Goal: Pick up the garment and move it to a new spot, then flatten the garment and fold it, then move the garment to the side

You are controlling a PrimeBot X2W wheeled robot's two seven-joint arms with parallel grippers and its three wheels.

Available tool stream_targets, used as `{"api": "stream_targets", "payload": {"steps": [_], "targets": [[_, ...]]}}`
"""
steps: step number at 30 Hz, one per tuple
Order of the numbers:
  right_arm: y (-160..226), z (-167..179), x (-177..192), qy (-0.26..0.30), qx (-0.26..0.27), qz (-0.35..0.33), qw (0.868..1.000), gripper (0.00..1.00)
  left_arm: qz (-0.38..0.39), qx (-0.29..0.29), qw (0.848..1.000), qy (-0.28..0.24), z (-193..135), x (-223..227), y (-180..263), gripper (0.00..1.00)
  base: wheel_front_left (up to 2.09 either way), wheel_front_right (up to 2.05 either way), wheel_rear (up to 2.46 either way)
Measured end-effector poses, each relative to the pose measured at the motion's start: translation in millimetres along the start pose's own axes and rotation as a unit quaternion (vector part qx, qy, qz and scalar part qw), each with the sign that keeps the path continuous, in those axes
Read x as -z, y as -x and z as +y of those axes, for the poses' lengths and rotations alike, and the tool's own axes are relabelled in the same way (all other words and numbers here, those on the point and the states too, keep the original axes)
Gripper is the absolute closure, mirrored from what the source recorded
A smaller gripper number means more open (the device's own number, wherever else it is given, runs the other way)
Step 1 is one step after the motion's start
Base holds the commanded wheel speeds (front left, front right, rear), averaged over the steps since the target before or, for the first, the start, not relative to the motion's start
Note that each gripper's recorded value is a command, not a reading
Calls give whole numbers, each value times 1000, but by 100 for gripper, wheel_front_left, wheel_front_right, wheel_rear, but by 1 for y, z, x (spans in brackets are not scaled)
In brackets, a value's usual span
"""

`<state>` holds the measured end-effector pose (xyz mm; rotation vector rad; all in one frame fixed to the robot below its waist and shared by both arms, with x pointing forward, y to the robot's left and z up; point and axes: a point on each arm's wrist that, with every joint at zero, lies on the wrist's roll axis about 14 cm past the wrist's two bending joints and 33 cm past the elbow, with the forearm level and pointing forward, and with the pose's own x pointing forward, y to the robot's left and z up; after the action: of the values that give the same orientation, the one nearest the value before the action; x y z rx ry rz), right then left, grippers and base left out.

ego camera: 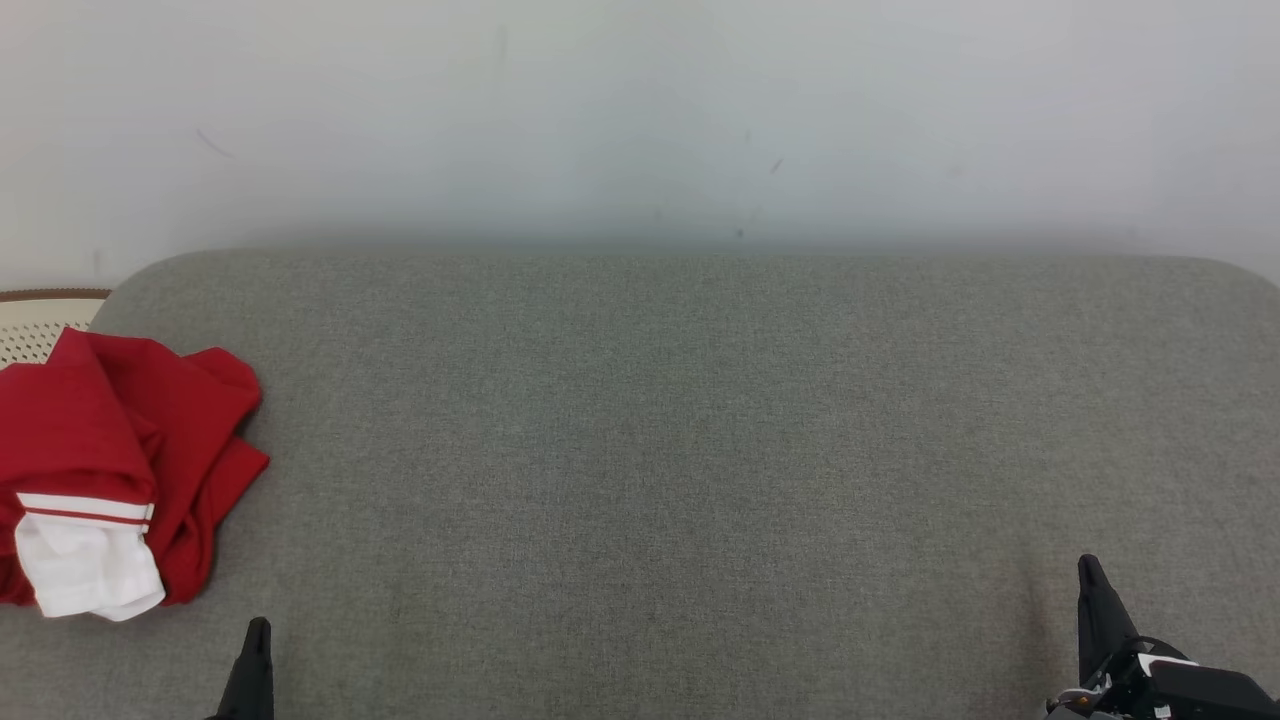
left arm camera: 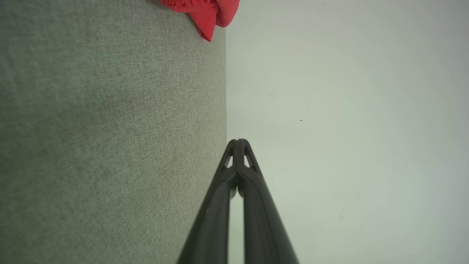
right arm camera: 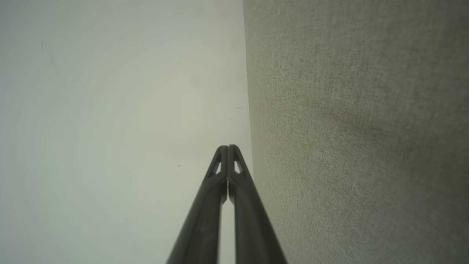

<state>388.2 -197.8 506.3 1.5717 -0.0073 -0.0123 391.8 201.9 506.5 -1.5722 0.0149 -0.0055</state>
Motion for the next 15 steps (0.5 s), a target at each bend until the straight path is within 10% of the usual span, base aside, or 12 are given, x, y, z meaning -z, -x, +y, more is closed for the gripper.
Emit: {"api": "stream_targets", "payload": {"steps": [15], "targets": [[0, 0, 0, 0, 0, 0, 1000, 100, 0, 0, 1000, 0, 0, 0, 0, 100, 0, 0, 0]]}}
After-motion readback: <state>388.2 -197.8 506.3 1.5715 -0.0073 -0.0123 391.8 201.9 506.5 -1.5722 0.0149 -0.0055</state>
